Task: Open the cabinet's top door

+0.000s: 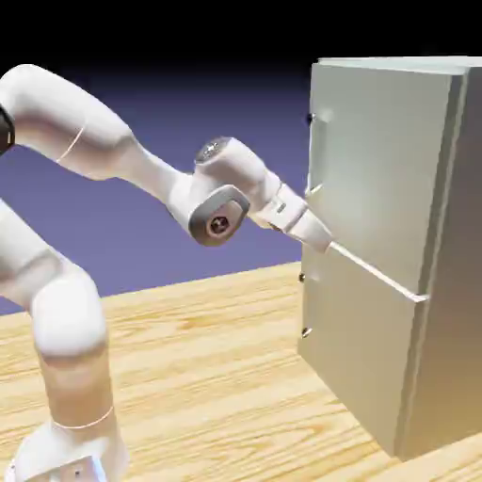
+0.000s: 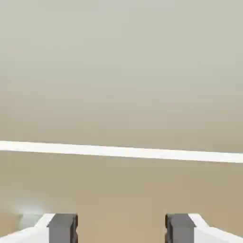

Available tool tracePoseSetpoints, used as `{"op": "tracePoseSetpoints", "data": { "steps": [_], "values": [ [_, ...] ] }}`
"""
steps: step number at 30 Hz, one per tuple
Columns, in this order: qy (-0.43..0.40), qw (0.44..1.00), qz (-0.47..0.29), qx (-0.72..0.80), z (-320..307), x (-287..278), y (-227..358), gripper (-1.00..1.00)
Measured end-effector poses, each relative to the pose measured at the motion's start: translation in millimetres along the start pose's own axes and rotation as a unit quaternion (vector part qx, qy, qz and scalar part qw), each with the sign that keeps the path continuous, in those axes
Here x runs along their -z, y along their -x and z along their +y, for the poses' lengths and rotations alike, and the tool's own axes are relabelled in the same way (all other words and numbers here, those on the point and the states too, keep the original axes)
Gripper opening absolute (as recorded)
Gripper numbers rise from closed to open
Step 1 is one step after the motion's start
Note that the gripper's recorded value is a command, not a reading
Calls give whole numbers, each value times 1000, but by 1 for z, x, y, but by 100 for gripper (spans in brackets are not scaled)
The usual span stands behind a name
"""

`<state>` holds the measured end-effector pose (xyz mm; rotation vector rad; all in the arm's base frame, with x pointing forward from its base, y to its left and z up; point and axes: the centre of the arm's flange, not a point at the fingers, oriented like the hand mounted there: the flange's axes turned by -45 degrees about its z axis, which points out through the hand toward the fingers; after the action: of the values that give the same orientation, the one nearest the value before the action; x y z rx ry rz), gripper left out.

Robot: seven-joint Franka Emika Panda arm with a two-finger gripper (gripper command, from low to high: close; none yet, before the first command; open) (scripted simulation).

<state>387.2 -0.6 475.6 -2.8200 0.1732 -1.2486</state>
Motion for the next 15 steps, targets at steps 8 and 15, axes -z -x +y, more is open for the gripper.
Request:
{"op": "tracePoseSetpoints", "data": {
  "steps": [8, 15],
  "values": [
    [-14, 966, 54, -252, 6, 40, -27, 0],
    [-48, 887, 95, -450, 4, 72, -39, 0]
  ]
}}
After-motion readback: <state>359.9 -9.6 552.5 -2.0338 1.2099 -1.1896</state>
